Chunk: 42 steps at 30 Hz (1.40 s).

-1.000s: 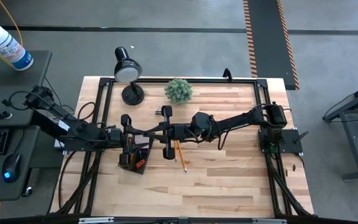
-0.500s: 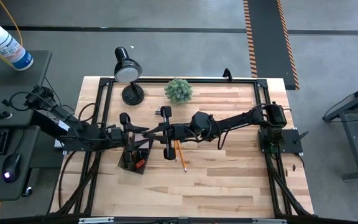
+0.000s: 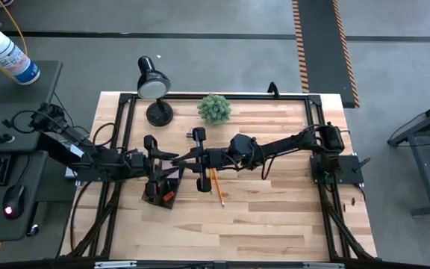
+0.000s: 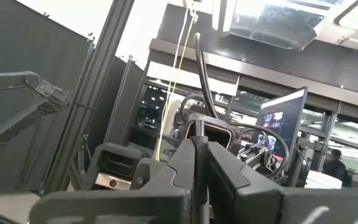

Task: Pick and place office supplies into organizer
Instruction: Put the left black pen into the desk organizer

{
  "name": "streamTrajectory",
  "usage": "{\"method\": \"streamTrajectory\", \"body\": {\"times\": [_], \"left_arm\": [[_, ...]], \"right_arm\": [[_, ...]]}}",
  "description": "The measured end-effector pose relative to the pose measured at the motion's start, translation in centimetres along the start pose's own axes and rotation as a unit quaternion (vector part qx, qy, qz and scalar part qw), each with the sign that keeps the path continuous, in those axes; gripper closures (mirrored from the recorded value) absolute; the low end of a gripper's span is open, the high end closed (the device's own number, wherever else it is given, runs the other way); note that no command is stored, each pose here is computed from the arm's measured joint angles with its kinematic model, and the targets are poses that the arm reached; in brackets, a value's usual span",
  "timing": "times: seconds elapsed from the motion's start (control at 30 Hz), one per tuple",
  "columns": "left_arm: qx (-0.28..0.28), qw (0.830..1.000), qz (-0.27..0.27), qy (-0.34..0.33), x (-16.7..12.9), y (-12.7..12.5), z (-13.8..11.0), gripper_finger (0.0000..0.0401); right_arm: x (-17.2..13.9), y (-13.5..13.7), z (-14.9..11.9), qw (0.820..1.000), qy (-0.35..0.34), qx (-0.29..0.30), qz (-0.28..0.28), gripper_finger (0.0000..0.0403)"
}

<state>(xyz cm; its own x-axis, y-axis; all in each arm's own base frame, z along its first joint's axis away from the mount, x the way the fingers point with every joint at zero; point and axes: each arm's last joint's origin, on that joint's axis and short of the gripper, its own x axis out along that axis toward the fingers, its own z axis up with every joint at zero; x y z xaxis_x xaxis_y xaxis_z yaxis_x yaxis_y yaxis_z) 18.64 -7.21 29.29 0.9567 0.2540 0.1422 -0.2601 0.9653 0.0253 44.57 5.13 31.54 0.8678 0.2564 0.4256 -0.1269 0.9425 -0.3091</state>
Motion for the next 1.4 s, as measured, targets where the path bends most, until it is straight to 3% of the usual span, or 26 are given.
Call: {"method": "streamTrajectory", "body": {"times": [0.97, 1.13, 1.4], "left_arm": [[-0.008, 0.999, 0.041, -0.004, 0.99, -0.76, -0.81, 0.0231], [-0.007, 0.999, 0.041, -0.004, 0.99, -0.76, -0.81, 0.0262], [0.007, 0.999, 0.040, -0.002, 0.99, -0.77, -0.84, 0.0358]], "right_arm": [[0.02, -0.01, 0.01, 1.000, 0.001, 0.010, 0.000, 0.0390], [0.02, 0.00, -0.02, 1.000, 0.002, 0.010, 0.000, 0.0390], [0.02, -0.01, -0.12, 1.000, 0.008, 0.012, -0.001, 0.0390]]}}
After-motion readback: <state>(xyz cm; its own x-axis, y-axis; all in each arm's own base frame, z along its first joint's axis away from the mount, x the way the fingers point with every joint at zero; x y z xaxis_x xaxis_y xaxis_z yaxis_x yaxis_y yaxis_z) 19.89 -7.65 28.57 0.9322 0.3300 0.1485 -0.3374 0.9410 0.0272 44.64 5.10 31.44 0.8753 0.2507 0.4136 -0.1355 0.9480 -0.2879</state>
